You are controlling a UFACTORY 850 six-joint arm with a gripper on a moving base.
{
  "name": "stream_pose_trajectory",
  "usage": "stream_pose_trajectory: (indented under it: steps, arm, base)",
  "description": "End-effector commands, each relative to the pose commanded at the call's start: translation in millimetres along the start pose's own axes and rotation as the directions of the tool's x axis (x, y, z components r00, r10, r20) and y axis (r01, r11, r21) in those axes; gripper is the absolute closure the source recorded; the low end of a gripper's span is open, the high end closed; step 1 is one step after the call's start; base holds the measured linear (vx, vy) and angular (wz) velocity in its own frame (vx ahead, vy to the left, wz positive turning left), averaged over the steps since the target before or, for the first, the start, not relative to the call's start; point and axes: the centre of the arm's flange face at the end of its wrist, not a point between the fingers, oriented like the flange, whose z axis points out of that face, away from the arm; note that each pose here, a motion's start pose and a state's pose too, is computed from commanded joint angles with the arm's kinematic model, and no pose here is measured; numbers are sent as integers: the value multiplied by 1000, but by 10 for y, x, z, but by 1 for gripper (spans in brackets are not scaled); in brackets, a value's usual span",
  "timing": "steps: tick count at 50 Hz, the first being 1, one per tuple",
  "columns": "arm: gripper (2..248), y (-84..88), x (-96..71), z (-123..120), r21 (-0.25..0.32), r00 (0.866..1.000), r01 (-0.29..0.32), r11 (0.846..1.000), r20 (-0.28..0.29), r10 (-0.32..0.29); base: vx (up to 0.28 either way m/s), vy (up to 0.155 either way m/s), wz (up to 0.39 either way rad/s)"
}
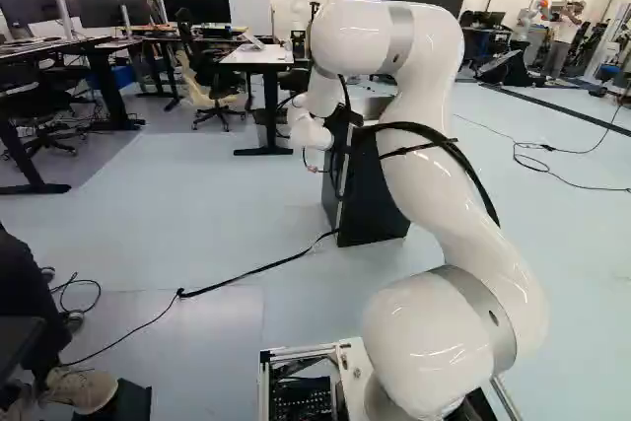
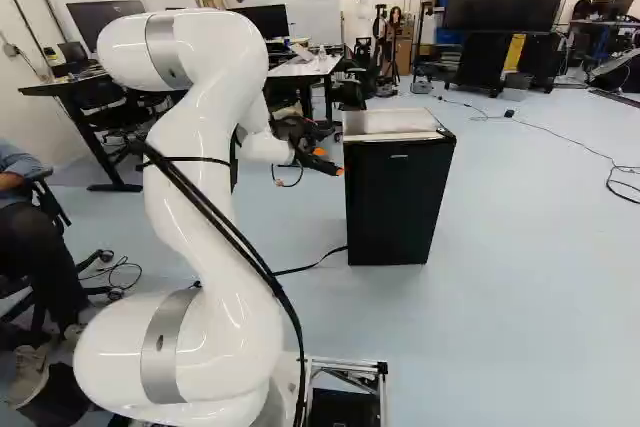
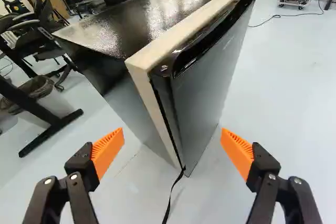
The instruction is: Open the fridge door
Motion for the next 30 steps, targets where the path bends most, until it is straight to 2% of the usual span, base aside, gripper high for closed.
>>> stream_pose_trajectory:
  steps: [30]
  arm:
    - [3,72,102,183,-26,1000,-22,999,-9,22]
  base:
    - [0,0,0]
